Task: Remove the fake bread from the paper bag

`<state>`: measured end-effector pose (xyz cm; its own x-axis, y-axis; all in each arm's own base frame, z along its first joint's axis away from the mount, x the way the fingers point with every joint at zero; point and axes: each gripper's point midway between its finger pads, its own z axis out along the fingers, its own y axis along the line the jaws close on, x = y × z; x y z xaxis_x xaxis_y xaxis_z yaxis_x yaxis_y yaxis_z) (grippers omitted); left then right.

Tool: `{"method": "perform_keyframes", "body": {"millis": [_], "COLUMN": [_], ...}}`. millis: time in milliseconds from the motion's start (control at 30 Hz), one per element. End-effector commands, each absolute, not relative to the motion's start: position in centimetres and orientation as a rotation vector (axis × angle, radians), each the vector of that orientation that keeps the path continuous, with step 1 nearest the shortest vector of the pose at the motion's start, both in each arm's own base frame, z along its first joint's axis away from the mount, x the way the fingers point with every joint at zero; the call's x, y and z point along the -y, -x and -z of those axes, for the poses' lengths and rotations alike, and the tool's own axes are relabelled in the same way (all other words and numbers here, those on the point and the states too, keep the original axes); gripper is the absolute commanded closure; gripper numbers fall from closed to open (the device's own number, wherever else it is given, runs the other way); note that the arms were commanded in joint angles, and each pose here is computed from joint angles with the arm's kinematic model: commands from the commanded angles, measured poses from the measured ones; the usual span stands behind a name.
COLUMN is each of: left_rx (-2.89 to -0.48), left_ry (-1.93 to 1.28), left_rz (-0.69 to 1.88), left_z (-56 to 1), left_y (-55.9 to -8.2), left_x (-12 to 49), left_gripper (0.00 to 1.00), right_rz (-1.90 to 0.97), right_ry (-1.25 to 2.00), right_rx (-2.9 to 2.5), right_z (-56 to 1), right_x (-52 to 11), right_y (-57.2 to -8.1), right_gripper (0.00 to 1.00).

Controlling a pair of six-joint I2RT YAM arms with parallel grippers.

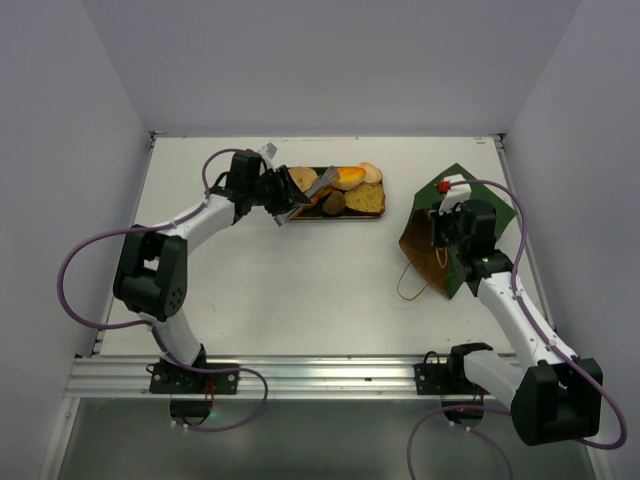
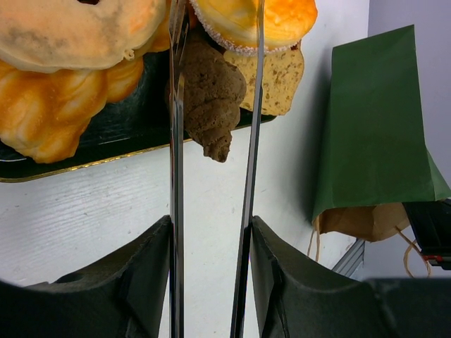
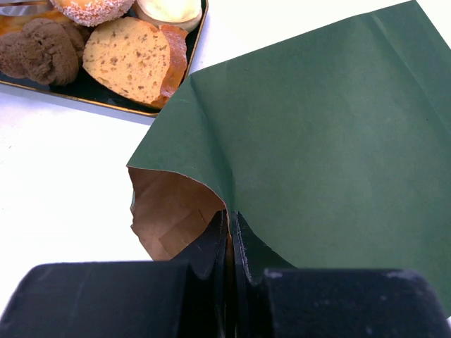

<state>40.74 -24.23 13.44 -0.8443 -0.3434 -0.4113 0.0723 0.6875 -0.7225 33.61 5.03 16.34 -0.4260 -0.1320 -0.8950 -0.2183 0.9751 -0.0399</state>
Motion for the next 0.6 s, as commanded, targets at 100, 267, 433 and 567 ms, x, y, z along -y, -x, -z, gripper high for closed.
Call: {"method": "perform_keyframes", "body": {"millis": [100, 267, 433, 567], "left_rx": [-2.269, -2.257, -2.262, -2.271], "left_ry": [0.160, 0.158, 0.161, 0.164], "left_rz": [1.075, 1.081, 1.079, 1.071], "left_z": [-17.14, -17.62, -17.60, -17.23], "left_y": [-41.20, -41.22, -41.07, -40.83], "left_x": [23.96, 23.95, 23.83, 23.57], "left_gripper": [0.50, 0.51, 0.50, 0.50], "right_rz": [-0.097, -0.097, -0.098, -0.100], "right_ry": [0.256, 0.255, 0.257, 0.258], "right_rx": [-1.945, -1.947, -1.945, -1.943], "right_z": [-18.16, -18.12, -18.17, -18.22], "right_x": [-5.06, -5.03, -5.08, -5.10], "right_y": [-34.14, -34.12, -34.11, -34.09], "right_gripper": [0.98, 0.98, 0.98, 0.98]}}
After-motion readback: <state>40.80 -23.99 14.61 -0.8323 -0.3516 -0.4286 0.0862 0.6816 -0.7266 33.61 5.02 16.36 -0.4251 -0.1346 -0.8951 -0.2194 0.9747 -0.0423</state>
